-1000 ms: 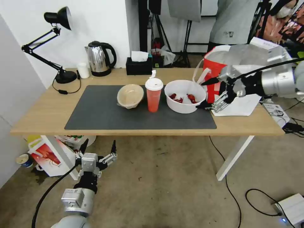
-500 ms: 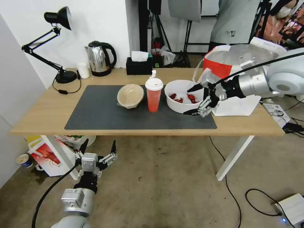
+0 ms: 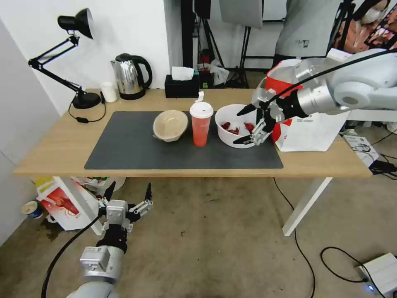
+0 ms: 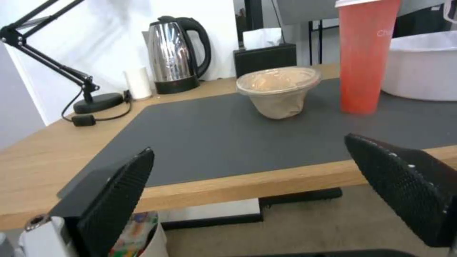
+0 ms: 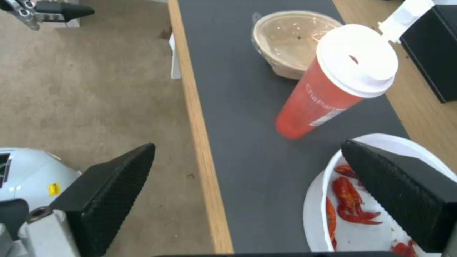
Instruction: Pick up the trash from the table and place it into the takeout bag.
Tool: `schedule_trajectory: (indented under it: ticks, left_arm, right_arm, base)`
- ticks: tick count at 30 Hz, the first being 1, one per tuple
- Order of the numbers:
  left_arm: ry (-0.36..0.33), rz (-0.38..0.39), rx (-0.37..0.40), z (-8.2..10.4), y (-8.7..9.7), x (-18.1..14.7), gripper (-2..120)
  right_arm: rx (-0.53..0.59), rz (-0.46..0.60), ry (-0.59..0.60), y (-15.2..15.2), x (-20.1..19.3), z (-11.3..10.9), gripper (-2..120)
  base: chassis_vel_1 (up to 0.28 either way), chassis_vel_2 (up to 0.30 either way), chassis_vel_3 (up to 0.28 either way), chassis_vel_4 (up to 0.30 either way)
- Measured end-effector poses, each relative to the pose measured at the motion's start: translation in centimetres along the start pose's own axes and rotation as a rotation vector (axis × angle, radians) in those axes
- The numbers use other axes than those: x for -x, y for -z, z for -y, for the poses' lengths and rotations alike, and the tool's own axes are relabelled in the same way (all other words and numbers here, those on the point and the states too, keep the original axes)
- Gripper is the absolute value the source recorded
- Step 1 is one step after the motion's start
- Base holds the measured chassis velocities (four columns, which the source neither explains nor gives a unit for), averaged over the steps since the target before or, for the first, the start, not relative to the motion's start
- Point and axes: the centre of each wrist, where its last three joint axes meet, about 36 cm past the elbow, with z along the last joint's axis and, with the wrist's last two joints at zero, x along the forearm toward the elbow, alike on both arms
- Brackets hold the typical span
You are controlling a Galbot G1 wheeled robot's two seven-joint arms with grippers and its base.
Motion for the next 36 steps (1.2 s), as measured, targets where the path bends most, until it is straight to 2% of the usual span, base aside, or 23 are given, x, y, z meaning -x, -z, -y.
schedule_trajectory:
  ticks: [27, 36]
  left_arm:
    - [0.000, 0.000, 0.000, 0.0, 0.0, 0.0, 100]
    - [0.000, 0.000, 0.000, 0.0, 0.0, 0.0, 100]
  right_arm:
    - [0.058, -0.040, 0.010, -2.6, 1.1, 2.7, 100]
    - [0.099, -0.082, 0.030, -3.6, 1.0, 5.3, 100]
  base:
    - [0.000, 0.000, 0.000, 0.000]
    - [0.000, 0.000, 0.000, 0.000]
